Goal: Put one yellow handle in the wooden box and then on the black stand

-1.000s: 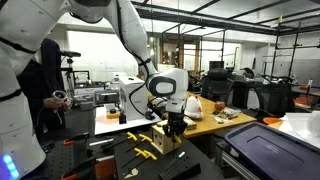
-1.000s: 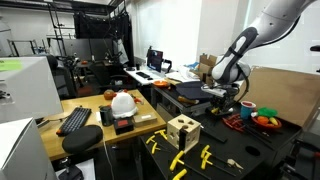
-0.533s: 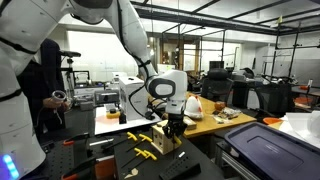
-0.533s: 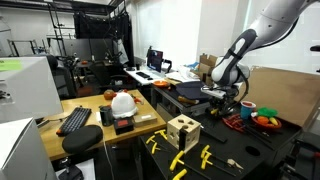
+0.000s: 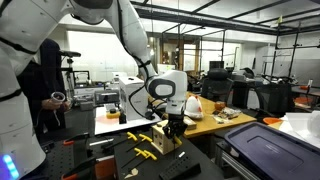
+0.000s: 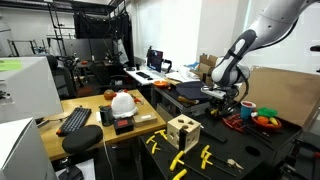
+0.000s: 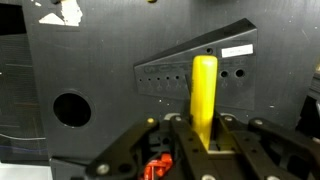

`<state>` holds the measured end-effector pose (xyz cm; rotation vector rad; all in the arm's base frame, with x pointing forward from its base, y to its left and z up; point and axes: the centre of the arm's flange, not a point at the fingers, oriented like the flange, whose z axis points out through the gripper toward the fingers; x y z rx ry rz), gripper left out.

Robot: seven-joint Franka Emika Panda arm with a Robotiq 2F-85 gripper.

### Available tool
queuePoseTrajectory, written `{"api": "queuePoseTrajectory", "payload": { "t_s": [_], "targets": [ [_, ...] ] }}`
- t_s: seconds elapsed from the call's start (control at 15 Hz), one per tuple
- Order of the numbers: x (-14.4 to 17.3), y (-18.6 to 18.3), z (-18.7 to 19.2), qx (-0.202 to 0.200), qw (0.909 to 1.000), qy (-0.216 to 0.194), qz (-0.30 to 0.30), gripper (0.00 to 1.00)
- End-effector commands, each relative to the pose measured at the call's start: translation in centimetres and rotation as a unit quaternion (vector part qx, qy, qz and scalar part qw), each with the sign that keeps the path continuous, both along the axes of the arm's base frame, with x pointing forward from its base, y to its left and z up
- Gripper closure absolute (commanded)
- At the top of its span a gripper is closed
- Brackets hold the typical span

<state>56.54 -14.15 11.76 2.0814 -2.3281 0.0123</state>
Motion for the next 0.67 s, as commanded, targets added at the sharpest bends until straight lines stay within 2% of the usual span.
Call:
{"api": "queuePoseTrajectory", "payload": {
  "t_s": [0.0,0.6],
  "targets": [
    [0.03,-0.65,-0.13,0.002,0.9999,-0.012,0.0,0.96],
    [-0.07,-1.12,-0.87,0.006,1.0,-0.006,0.0,0.96]
  ]
}}
